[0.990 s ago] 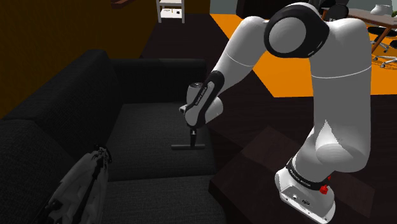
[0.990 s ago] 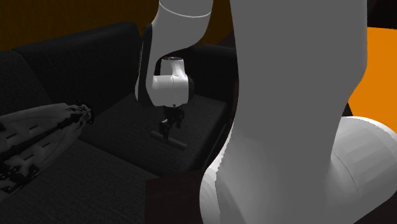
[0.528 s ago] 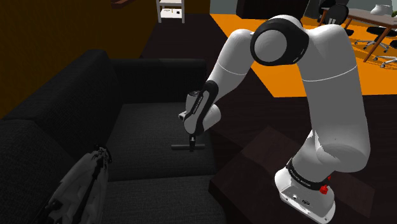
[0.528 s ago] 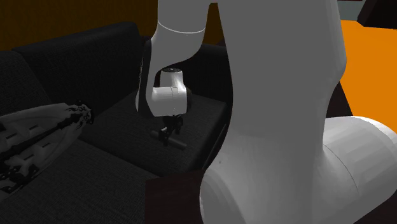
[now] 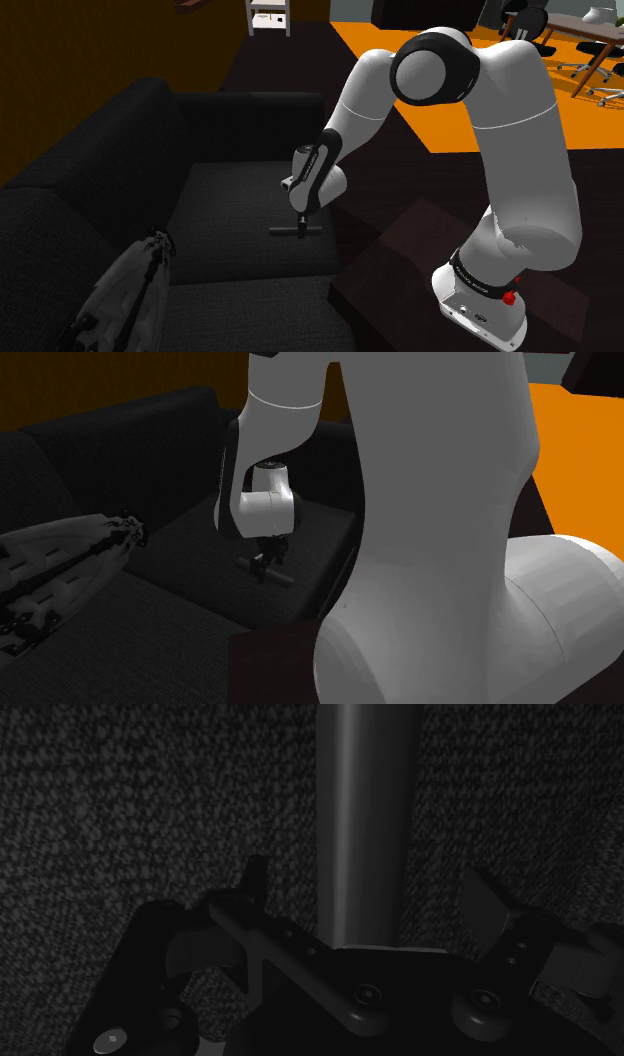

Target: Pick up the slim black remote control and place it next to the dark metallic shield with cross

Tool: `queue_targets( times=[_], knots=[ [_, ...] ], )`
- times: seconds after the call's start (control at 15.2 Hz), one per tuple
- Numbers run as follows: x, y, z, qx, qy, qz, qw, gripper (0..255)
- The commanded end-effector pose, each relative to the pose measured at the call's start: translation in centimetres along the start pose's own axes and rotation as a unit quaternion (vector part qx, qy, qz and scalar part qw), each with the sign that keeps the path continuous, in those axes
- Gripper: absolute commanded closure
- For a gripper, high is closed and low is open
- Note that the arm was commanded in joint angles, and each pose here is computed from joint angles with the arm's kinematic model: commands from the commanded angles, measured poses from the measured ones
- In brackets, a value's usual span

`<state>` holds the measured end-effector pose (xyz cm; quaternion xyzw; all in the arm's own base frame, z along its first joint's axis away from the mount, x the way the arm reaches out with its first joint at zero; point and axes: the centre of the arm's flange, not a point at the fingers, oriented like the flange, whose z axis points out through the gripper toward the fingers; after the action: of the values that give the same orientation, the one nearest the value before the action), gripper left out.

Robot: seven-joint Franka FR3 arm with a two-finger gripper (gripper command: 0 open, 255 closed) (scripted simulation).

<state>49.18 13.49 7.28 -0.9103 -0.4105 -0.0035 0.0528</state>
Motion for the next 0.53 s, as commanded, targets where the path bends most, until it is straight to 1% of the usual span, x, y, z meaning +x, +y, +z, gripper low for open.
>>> queue_targets(
  times=[0.0,0.46],
  knots=[
    [0.00,0.00,0.00,0.000,0.000,0.000,1.0000,255],
    [-0.05,-0.04,0.03,0.000,0.000,0.000,1.0000,255]
  ],
)
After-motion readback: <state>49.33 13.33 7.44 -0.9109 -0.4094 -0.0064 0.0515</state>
